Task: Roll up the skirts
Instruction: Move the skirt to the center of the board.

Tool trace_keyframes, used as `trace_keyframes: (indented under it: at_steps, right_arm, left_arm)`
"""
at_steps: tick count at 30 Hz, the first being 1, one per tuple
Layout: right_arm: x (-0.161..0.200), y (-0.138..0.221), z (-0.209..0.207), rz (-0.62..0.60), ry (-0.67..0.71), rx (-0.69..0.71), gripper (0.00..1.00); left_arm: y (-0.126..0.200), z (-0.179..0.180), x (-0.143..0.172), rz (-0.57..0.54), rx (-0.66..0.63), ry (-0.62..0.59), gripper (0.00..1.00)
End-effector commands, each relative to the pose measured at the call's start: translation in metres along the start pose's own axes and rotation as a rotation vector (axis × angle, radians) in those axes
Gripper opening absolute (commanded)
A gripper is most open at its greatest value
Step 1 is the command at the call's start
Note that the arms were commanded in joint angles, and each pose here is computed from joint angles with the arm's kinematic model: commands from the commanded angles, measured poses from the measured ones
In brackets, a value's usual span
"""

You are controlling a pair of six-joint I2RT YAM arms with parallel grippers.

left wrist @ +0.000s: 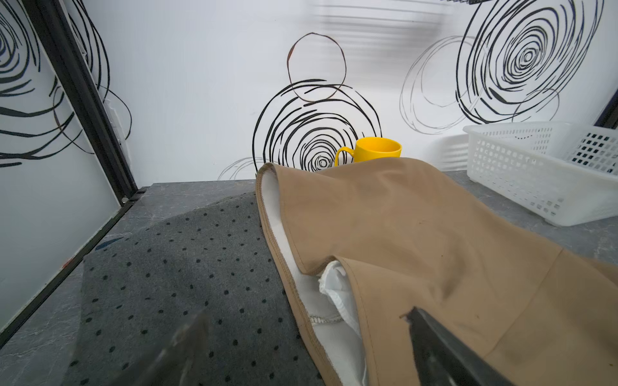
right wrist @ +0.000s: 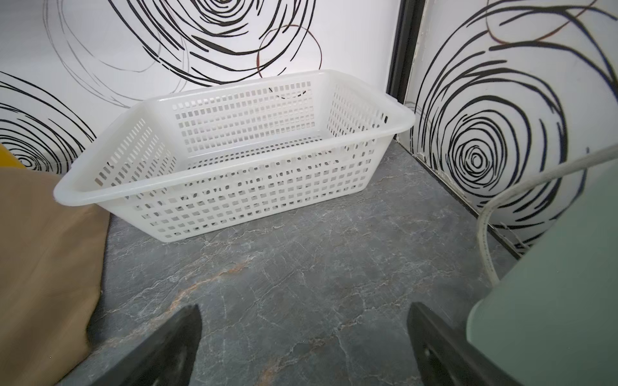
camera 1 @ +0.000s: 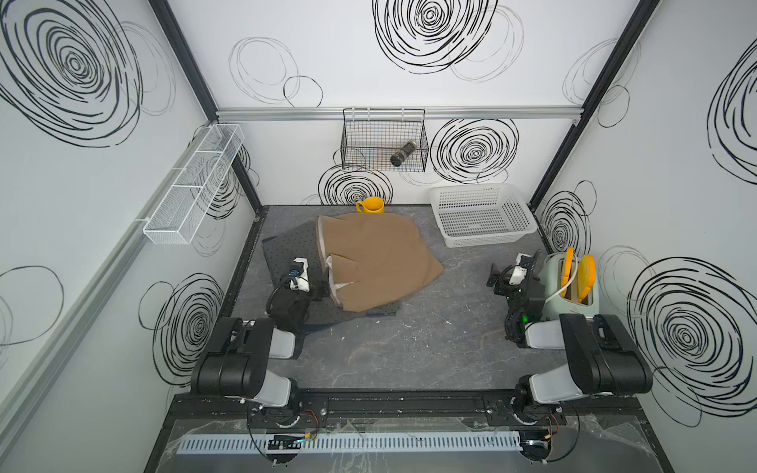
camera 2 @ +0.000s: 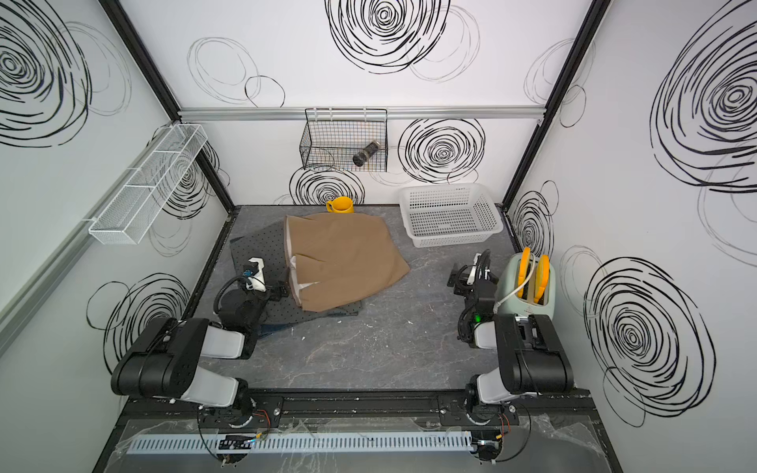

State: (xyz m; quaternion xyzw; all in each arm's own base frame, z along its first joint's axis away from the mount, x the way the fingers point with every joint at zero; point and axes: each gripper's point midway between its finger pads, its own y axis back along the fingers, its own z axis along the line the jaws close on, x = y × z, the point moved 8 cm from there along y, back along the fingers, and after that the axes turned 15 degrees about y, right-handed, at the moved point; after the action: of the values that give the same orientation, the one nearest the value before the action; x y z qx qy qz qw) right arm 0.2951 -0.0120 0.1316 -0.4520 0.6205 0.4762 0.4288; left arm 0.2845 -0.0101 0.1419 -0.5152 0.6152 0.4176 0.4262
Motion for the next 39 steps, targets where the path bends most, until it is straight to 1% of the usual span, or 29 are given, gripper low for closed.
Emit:
trace_keyframes:
  at_steps: [1,10,13,16,27,29,30,32,33,35,36,37,39]
  right_arm:
    - [-0.003,0.001,0.000,-0.014,0.005,0.004,0.98]
    - [-0.003,0.001,-0.001,-0.014,0.005,0.005,0.98]
    - [-0.002,0.001,0.000,-0.012,0.006,0.005,0.98]
    - [-0.002,0.001,0.000,-0.012,0.007,0.004,0.98]
    - [-0.003,0.001,0.000,-0.014,0.006,0.005,0.98]
    - [-0.003,0.001,0.000,-0.015,0.006,0.004,0.98]
    - [-0.004,0.001,0.000,-0.019,0.011,0.005,0.98]
    - [-0.009,0.000,0.003,-0.015,0.028,-0.002,0.98]
    - [-0.015,0.001,0.005,-0.031,0.061,-0.010,0.98]
    - [-0.035,0.001,0.011,-0.032,0.116,0.008,0.98]
    - [-0.046,0.002,0.016,-0.001,0.123,0.008,0.98]
    - [-0.060,0.005,0.020,-0.008,0.119,0.024,0.98]
    - [-0.083,0.015,0.029,-0.052,0.087,0.034,0.98]
  left_arm:
    - [-0.001,-0.006,-0.010,-0.063,-0.007,-0.036,0.97]
    - [-0.001,-0.006,-0.010,-0.060,-0.008,-0.036,0.96]
    - [-0.002,-0.003,-0.011,-0.056,-0.001,-0.019,0.96]
    - [-0.005,-0.005,-0.009,-0.039,-0.029,-0.030,0.97]
    - [-0.005,-0.005,-0.009,-0.037,-0.030,-0.029,0.97]
    - [-0.004,-0.005,-0.010,-0.042,-0.055,-0.031,0.96]
    - [-0.005,-0.002,-0.012,-0.054,-0.130,-0.021,0.96]
    - [-0.003,-0.003,-0.022,-0.074,-0.176,-0.017,0.96]
    - [-0.001,-0.005,-0.029,-0.089,-0.210,-0.015,0.96]
    - [0.003,-0.010,-0.039,-0.108,-0.255,-0.024,0.97]
    - [0.005,-0.015,-0.046,-0.126,-0.259,-0.030,0.97]
    - [0.006,-0.020,-0.054,-0.151,-0.260,-0.002,0.96]
    - [0.009,-0.031,-0.071,-0.202,-0.242,0.105,0.96]
